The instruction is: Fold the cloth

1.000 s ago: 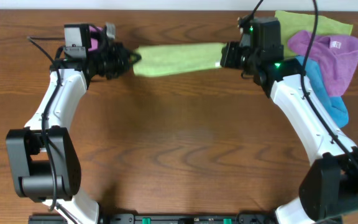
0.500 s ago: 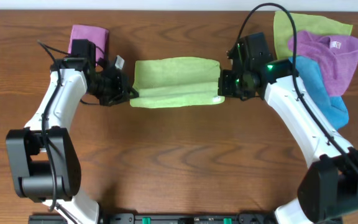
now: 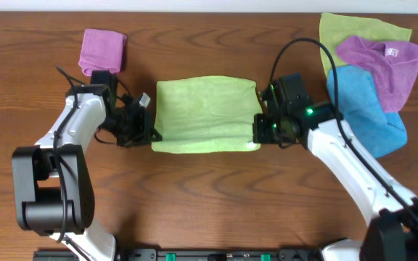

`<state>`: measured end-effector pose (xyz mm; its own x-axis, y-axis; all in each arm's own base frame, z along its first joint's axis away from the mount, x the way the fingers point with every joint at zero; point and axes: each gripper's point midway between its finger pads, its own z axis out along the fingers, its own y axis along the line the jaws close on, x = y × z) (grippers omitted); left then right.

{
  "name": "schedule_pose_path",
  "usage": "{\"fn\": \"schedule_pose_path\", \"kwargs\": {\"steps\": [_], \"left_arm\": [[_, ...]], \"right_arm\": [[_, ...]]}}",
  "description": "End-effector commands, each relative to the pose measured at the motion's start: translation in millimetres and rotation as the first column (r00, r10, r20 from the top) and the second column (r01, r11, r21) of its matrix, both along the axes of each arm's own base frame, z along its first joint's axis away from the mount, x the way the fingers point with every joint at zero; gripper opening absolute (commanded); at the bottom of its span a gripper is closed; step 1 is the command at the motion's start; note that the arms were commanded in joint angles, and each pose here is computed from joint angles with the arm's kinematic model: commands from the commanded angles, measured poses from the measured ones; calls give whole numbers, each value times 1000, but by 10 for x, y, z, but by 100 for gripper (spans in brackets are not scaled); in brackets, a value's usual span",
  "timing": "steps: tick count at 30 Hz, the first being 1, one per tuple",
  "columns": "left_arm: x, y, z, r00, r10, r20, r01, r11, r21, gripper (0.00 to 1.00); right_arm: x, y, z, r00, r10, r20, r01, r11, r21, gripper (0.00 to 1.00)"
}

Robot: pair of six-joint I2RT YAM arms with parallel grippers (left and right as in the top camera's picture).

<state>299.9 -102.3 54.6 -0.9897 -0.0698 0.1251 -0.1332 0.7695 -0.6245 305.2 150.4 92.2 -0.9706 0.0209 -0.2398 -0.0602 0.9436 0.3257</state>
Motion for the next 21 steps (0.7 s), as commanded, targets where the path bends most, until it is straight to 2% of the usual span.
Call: {"fn": "schedule_pose_path", "kwargs": {"steps": [1,11,15,21], "left_arm": [[-203,23,-131,999,-27,-36,28,999,25,6],[-635,11,-315,991,-42,-128,46,999,25,6],[-630,12,-222,995,-38,-91,40,999,28,6],[-393,75,-92,999,38,20,-40,996,81,6]], "right_arm": [[-181,-87,-121,999,-34,-33,34,999,-20,2],[-623,-66,-417,992,-20,-122,15,999,-43,2],[-543,-69,-407,995,-35,-89,31,998,-47,2],[-197,-17,-300,996,-61,57,63,998,-20,1]]}}
